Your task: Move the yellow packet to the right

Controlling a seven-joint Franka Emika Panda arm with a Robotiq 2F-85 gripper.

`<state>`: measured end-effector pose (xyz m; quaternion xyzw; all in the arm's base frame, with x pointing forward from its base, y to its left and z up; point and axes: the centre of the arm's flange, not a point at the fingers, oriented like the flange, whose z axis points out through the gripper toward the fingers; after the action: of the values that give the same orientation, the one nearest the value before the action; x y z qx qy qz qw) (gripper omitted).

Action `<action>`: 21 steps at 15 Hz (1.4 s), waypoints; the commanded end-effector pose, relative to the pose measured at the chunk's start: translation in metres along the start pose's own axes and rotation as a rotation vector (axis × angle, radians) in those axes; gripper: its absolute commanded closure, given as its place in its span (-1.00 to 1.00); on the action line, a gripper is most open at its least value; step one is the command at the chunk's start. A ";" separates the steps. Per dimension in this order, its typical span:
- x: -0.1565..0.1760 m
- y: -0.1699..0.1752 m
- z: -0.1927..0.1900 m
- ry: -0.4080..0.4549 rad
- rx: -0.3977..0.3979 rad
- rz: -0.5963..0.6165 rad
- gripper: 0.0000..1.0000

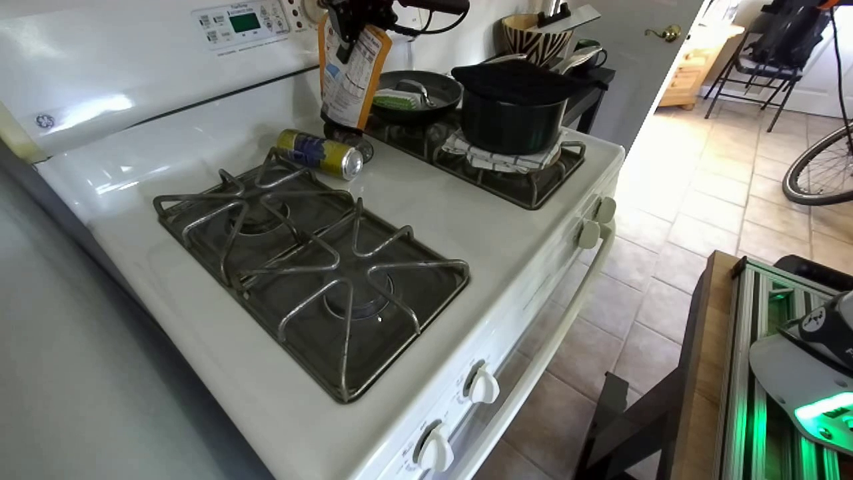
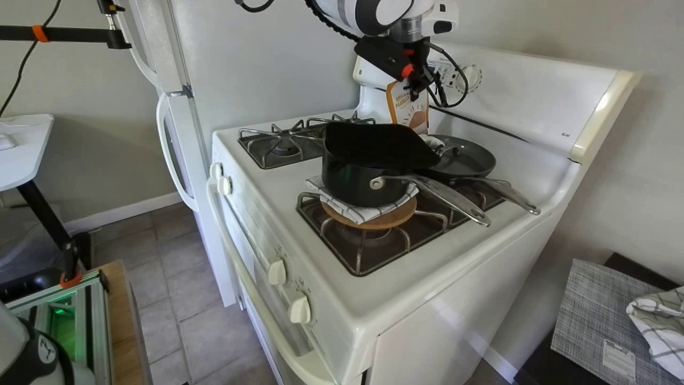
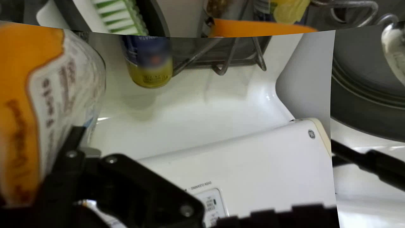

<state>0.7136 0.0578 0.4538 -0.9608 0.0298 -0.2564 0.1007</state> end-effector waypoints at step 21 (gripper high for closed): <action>0.043 -0.031 -0.059 -0.113 -0.014 -0.004 -0.79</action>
<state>0.7320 0.0607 0.4867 -0.9765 0.0501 -0.1845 0.0993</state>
